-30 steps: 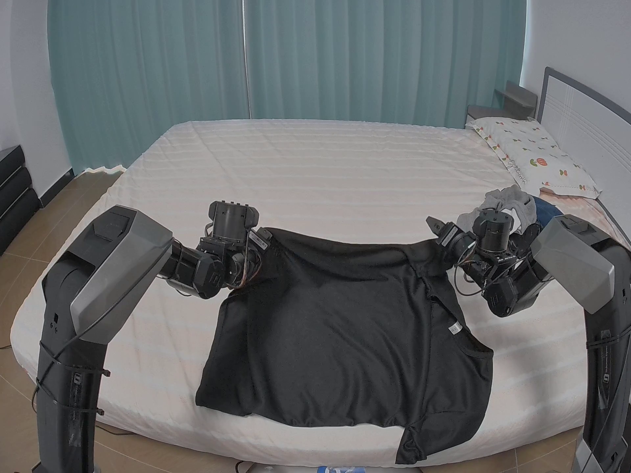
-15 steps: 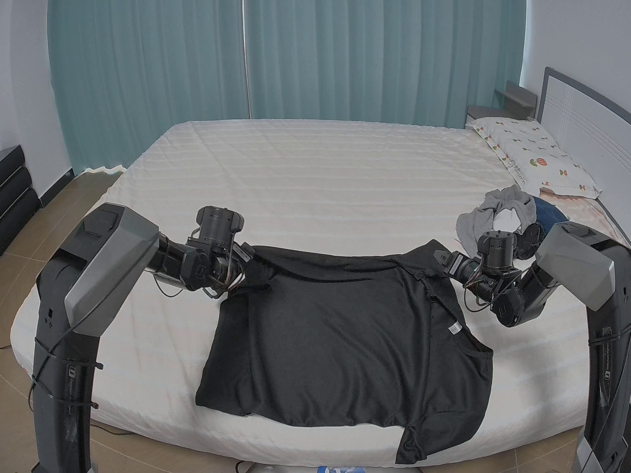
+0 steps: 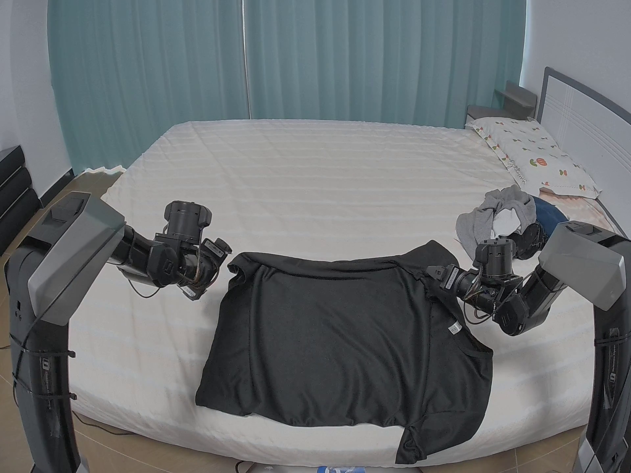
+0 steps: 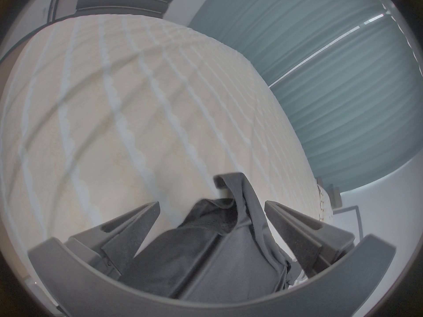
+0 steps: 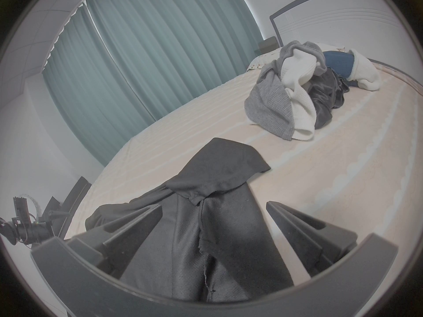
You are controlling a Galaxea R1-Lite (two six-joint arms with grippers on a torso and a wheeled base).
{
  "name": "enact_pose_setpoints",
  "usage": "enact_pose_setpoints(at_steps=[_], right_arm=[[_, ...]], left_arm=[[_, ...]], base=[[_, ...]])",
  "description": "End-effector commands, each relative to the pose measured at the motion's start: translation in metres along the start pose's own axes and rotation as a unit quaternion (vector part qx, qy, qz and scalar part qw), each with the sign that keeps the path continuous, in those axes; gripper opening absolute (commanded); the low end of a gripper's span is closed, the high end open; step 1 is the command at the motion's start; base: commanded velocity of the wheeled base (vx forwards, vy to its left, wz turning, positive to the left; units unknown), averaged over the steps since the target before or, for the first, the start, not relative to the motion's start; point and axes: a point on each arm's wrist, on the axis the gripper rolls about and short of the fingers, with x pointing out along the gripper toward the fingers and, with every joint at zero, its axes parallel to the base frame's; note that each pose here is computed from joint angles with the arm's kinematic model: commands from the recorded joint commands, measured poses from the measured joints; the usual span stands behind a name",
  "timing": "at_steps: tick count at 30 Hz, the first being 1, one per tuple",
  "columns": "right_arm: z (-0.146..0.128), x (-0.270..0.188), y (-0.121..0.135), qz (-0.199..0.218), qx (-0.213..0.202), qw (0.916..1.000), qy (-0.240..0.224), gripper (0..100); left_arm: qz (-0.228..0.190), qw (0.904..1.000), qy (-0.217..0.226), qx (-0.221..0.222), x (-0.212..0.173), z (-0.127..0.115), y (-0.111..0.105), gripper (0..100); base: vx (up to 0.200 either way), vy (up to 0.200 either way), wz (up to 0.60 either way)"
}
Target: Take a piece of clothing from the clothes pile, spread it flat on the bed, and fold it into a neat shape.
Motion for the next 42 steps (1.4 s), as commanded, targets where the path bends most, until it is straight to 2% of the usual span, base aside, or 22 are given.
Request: enact_pose_setpoints(at_steps=[1, 5, 7, 12, 13, 21, 25, 29, 36, 37, 42], right_arm=[[-0.017, 0.017, 0.012, -0.004, -0.018, 0.9995, 0.024, 100], [-0.017, 0.025, 0.012, -0.012, -0.025, 0.9993, 0.023, 100], [-0.02, 0.03, 0.01, -0.023, -0.035, 0.9984, 0.037, 100], [-0.023, 0.033, 0.007, -0.029, -0.058, 0.9968, 0.048, 100], [-0.024, 0.033, 0.007, -0.03, -0.065, 0.9962, 0.05, 0], [-0.023, 0.034, 0.004, -0.042, -0.069, 0.9956, 0.047, 0], [-0.01, 0.032, 0.001, -0.042, -0.059, 0.997, 0.028, 0], [0.015, 0.025, 0.0, -0.034, -0.039, 0.9986, -0.012, 0], [0.021, 0.024, -0.01, -0.039, -0.024, 0.9989, -0.015, 0], [0.02, 0.025, -0.01, -0.038, -0.023, 0.9989, -0.016, 100], [0.022, 0.031, -0.025, -0.053, -0.017, 0.9983, -0.016, 100]], left_arm=[[-0.033, 0.9985, 0.013, -0.042, -0.037, 0.003, 0.023, 100], [-0.035, 0.9982, 0.019, -0.045, -0.051, -0.006, 0.039, 100], [-0.041, 0.9975, 0.024, -0.051, -0.065, -0.016, 0.05, 100], [-0.072, 0.9905, 0.043, -0.109, -0.073, -0.028, 0.052, 100], [-0.077, 0.99, 0.048, -0.109, -0.073, -0.031, 0.052, 100], [-0.056, 0.9911, 0.06, -0.105, -0.069, -0.04, 0.063, 100], [-0.048, 0.9915, 0.063, -0.103, -0.067, -0.042, 0.067, 100], [-0.036, 0.9924, 0.067, -0.096, -0.062, -0.049, 0.071, 100], [-0.032, 0.9938, 0.069, -0.08, -0.061, -0.052, 0.073, 100], [-0.032, 0.9938, 0.069, -0.08, -0.061, -0.052, 0.073, 100], [-0.032, 0.9939, 0.069, -0.08, -0.061, -0.052, 0.073, 100]], base=[[0.0, 0.0, 0.0], [0.0, 0.0, 0.0], [0.0, 0.0, 0.0], [0.0, 0.0, 0.0], [0.0, 0.0, 0.0], [0.0, 0.0, 0.0], [0.0, 0.0, 0.0], [0.0, 0.0, 0.0], [0.0, 0.0, 0.0], [0.0, 0.0, 0.0], [0.0, 0.0, 0.0]])
